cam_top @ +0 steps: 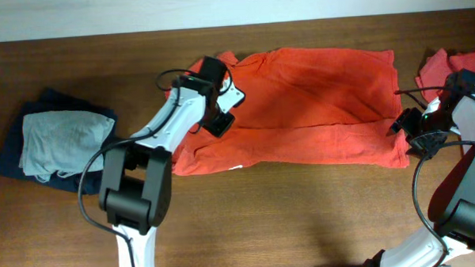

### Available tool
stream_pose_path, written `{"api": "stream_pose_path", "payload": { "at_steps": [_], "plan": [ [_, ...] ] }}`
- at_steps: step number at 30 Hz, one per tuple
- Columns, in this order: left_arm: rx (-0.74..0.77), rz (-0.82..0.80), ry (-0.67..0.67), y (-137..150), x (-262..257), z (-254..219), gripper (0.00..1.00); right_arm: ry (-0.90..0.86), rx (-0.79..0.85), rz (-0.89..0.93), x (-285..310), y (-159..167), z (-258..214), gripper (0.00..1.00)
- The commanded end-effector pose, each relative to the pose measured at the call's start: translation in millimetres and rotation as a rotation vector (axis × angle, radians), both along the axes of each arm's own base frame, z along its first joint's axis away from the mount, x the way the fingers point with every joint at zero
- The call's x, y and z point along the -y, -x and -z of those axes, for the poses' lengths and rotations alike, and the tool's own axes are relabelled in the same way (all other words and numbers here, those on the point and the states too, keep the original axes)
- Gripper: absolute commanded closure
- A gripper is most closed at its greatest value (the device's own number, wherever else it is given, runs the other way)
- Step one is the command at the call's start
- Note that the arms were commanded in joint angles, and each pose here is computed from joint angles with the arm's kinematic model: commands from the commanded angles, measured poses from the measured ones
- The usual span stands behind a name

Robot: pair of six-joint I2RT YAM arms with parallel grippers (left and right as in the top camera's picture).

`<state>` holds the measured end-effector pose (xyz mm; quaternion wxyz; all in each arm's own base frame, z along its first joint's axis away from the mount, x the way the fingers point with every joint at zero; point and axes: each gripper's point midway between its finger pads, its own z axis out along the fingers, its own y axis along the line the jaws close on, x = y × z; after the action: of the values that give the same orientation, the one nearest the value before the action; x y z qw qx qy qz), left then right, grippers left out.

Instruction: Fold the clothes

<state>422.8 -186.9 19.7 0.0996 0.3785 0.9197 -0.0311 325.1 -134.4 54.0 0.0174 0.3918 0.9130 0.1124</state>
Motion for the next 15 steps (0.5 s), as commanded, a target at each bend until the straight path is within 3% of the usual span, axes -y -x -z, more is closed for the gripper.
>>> {"api": "stream_pose_path", "payload": {
  "at_steps": [1,10,15],
  "plan": [
    [0.005,0.012,-0.093,-4,-20,17,0.65,0.014,0.034,-0.005,3,-5,-11,0.30],
    [0.071,0.006,-0.069,-25,-13,4,0.91,0.014,0.035,-0.005,3,-5,-11,0.30],
    [0.145,0.002,-0.039,-44,-5,-10,0.97,0.014,0.034,-0.005,3,-5,-11,0.30]
  ]
}}
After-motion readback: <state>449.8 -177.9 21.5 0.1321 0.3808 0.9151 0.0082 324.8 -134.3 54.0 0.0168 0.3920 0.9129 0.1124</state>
